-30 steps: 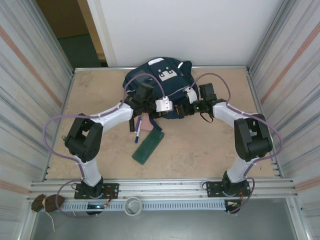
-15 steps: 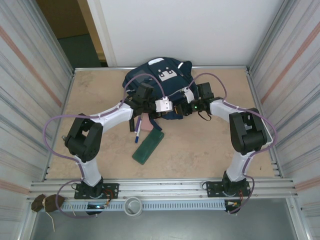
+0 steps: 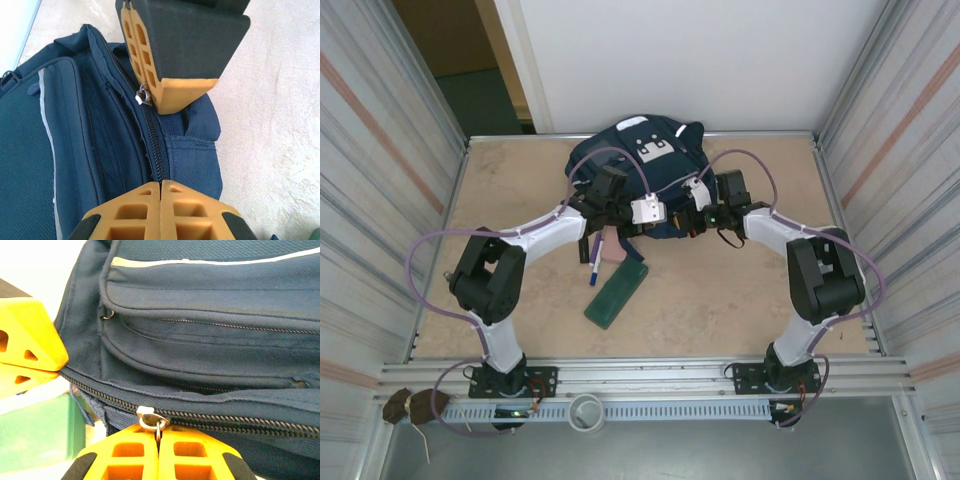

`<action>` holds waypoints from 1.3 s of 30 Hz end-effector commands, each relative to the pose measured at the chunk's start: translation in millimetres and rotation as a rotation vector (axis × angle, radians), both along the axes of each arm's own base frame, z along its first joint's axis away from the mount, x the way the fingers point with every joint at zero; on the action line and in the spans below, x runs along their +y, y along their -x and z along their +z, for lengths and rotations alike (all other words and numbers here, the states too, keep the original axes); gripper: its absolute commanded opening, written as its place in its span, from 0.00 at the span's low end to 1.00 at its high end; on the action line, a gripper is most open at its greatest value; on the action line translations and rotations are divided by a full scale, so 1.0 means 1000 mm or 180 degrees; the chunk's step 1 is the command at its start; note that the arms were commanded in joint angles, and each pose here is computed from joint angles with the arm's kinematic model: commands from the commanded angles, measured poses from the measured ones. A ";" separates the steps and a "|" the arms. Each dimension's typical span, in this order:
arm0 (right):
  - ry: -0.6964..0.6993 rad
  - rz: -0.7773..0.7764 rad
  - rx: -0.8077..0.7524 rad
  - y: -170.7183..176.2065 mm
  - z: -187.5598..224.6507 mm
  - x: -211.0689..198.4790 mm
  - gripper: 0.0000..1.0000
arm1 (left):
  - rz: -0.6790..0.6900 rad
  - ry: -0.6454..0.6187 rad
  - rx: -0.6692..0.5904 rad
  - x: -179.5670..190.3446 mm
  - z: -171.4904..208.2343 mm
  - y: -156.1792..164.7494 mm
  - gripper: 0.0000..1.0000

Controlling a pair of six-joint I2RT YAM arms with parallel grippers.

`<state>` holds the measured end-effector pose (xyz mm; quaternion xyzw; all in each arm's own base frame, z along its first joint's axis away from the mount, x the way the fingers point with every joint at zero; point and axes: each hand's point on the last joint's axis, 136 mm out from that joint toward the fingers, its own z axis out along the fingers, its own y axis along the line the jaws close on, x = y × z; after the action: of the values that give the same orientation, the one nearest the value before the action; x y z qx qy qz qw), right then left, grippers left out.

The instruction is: Pack the student bag

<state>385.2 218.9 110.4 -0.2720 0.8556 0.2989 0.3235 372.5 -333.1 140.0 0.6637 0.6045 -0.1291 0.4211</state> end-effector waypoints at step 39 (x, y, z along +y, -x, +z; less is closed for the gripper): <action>-0.0738 -0.0507 0.0492 0.040 0.073 0.017 0.00 | 0.0050 0.0043 0.0285 -0.029 0.021 0.005 0.48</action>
<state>359.0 220.7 146.6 -0.1159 0.8869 0.3414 0.2889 362.7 -362.3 165.2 0.6557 0.6101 -0.1573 0.4160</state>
